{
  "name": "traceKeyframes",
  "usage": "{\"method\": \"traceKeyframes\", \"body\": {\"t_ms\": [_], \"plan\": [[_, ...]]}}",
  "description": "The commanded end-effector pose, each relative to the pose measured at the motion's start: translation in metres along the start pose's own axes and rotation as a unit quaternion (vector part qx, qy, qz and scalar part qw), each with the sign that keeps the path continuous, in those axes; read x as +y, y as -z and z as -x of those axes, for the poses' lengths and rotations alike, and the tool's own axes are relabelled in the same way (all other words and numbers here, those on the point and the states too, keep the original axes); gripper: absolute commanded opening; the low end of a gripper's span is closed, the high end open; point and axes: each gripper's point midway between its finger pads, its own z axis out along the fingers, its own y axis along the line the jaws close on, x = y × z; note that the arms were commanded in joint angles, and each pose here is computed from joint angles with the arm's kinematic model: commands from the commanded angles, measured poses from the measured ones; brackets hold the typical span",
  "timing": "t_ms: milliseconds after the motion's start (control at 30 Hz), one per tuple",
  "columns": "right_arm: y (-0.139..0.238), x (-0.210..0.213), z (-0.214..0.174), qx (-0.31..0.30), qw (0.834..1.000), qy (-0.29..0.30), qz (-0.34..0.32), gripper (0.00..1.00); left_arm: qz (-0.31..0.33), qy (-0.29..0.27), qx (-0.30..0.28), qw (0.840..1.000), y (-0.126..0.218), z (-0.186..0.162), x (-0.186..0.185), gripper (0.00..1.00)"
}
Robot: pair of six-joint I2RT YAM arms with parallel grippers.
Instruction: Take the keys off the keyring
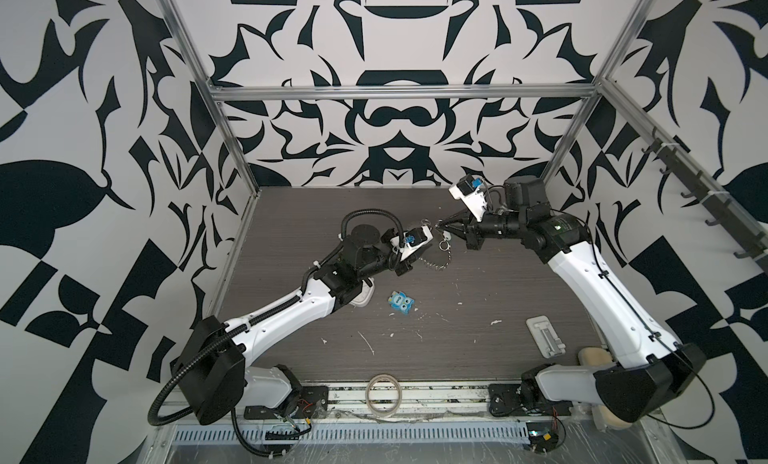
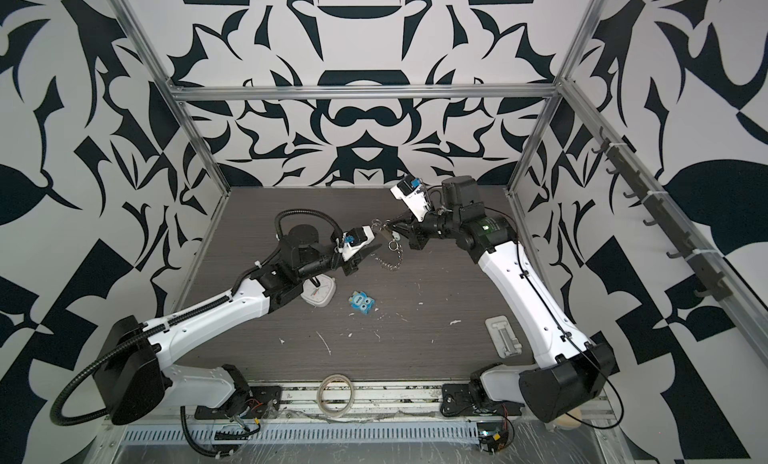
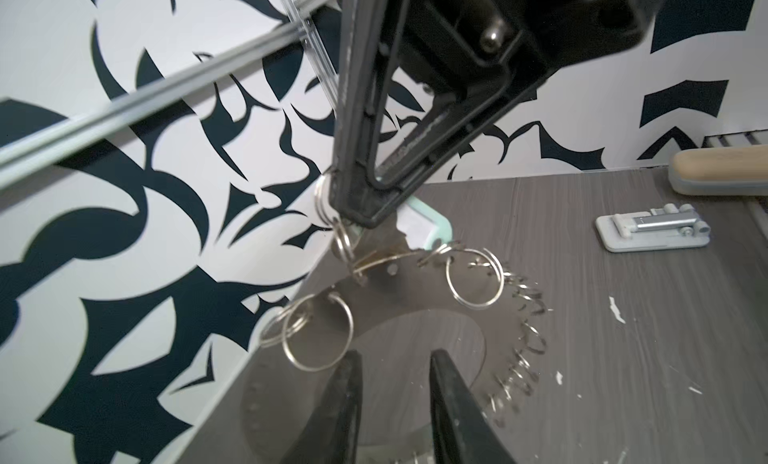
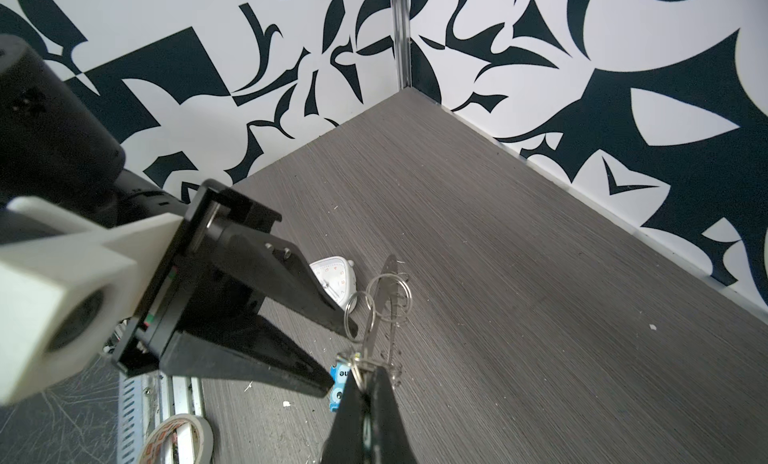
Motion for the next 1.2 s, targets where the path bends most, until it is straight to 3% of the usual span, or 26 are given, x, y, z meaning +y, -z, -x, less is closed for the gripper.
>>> {"method": "traceKeyframes", "body": {"t_ms": [0,267,400,533,900,1167], "plan": [[0.011,0.012,0.021,-0.027,0.999,0.028,0.021,0.0,-0.003,-0.059,-0.05,0.997,0.014,0.022,0.002,0.26],[0.014,0.014,0.032,-0.054,0.998,0.021,0.023,0.0,0.025,-0.046,-0.121,0.991,0.027,0.047,0.011,0.26],[0.015,0.018,0.035,-0.057,0.998,0.021,0.034,0.0,0.028,-0.072,-0.125,0.989,0.031,0.037,0.009,0.44],[0.018,0.022,0.036,-0.056,0.997,0.025,0.039,0.0,0.026,-0.054,-0.128,0.99,0.043,0.04,0.016,0.51],[0.02,0.019,0.048,-0.095,0.995,0.006,0.03,0.0,0.04,0.025,-0.227,0.973,0.037,0.05,0.025,0.35],[0.019,0.015,0.053,-0.115,0.993,-0.011,0.027,0.0,0.053,0.032,-0.273,0.96,0.028,0.054,0.03,0.27]]}}
